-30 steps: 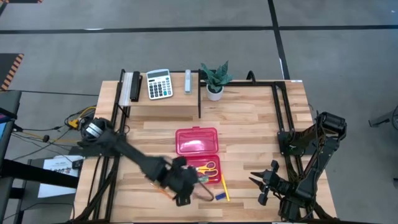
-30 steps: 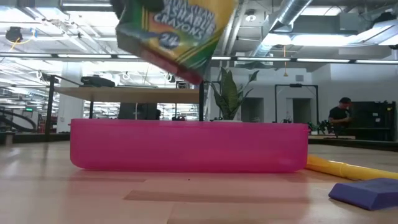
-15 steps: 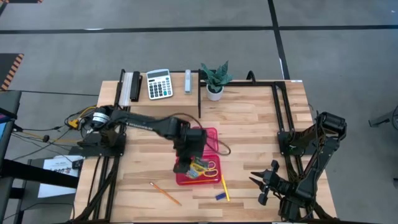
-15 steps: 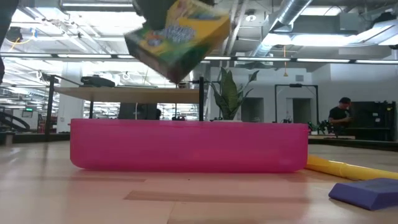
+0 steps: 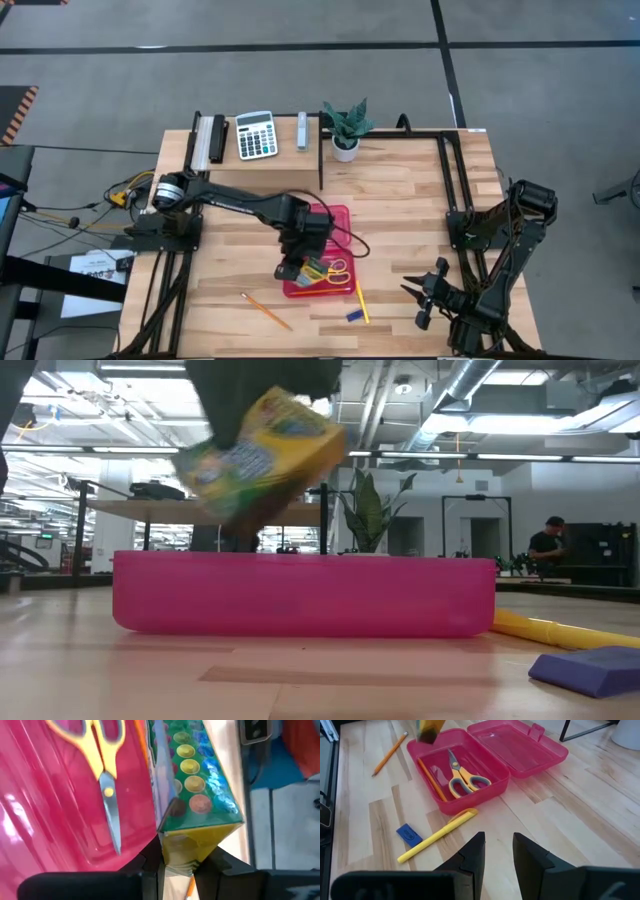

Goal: Pack school essentials
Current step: Put the yellow crayon box into the red supply box

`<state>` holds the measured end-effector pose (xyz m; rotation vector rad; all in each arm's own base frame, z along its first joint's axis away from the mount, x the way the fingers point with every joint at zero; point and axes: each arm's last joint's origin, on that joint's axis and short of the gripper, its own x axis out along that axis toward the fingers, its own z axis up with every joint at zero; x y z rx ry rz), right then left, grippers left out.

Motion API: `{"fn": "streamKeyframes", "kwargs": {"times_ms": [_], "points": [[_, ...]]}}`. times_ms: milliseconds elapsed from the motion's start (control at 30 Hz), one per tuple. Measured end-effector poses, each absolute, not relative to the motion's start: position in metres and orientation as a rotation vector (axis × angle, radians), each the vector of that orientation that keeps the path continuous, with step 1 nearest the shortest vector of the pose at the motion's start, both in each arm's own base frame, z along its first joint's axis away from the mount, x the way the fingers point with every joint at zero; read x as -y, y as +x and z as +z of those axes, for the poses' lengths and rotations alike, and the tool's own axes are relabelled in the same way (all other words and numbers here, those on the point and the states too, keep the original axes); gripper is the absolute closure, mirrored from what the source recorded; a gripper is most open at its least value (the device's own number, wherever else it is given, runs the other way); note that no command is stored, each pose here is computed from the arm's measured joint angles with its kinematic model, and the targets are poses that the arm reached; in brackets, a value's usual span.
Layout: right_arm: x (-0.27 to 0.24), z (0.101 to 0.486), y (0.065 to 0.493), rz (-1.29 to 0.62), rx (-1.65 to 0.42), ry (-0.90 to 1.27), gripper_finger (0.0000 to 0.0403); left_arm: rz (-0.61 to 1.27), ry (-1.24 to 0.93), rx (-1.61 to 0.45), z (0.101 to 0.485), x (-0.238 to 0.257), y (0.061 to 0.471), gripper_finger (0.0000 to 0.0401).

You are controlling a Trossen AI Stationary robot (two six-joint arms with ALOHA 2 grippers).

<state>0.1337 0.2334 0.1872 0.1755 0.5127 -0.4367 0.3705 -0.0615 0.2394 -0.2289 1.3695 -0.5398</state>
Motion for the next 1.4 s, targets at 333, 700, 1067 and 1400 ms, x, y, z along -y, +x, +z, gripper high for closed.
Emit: {"fn": "streamKeyframes", "kwargs": {"times_ms": [333,700,1067,1400], "points": [[-0.233,0.187,0.134,-0.437,-0.530,0.180,0.0295,-0.566,-0.225,-1.395,0.228,0.063,0.375,0.0337],[-0.234,0.186,0.133,-0.437,-0.531,0.180,0.0295,-0.581,-0.231,-1.436,0.212,0.065,0.384,0.0302],[-0.234,0.186,0.133,-0.437,-0.532,0.176,0.0295,-0.579,-0.207,-1.415,0.213,0.064,0.386,0.0300],[-0.234,0.186,0.133,-0.435,-0.532,0.178,0.0295,-0.580,-0.215,-1.388,0.213,0.066,0.388,0.0252]]}}
